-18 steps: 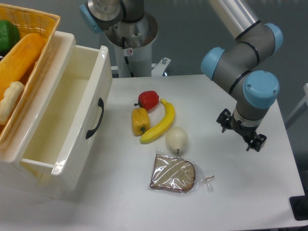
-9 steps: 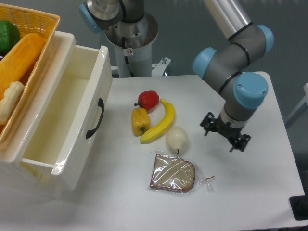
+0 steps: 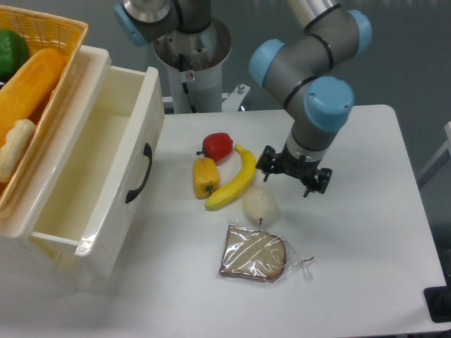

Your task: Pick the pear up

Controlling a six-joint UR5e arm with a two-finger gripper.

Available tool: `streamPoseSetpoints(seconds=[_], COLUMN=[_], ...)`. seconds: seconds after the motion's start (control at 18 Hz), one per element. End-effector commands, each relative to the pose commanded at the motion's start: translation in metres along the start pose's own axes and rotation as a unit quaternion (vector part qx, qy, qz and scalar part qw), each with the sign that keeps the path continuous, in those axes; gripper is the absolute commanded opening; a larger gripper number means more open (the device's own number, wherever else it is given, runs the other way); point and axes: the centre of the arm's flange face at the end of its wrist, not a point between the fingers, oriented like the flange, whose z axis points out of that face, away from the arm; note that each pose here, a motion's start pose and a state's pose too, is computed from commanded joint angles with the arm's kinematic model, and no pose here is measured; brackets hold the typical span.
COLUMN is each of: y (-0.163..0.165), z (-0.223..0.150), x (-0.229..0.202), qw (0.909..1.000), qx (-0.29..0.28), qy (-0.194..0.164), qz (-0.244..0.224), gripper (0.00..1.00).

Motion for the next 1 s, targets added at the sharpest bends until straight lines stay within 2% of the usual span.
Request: streamPoseSetpoints(seconds=[0.17, 0.22, 0.33, 0.44, 1.0], y=[-0.01, -0.014, -0.02, -0.023, -0.02], z=[0.027, 0.037, 0.05, 0.064, 0.088], x=[0.0, -0.002, -0.007, -0.009, -0.006], qw=[0.9998, 0.9995, 0.9985, 0.9981, 0.9972], qx=[-0.016, -0.027, -0.05, -0.058, -0.071], qy=[0.01, 0.008, -0.008, -0.004, 0.008], qz=[0.006, 0.012, 0.018, 0.019, 0.024], gripper=[1.0, 0.96, 0.96, 0.96, 0.97])
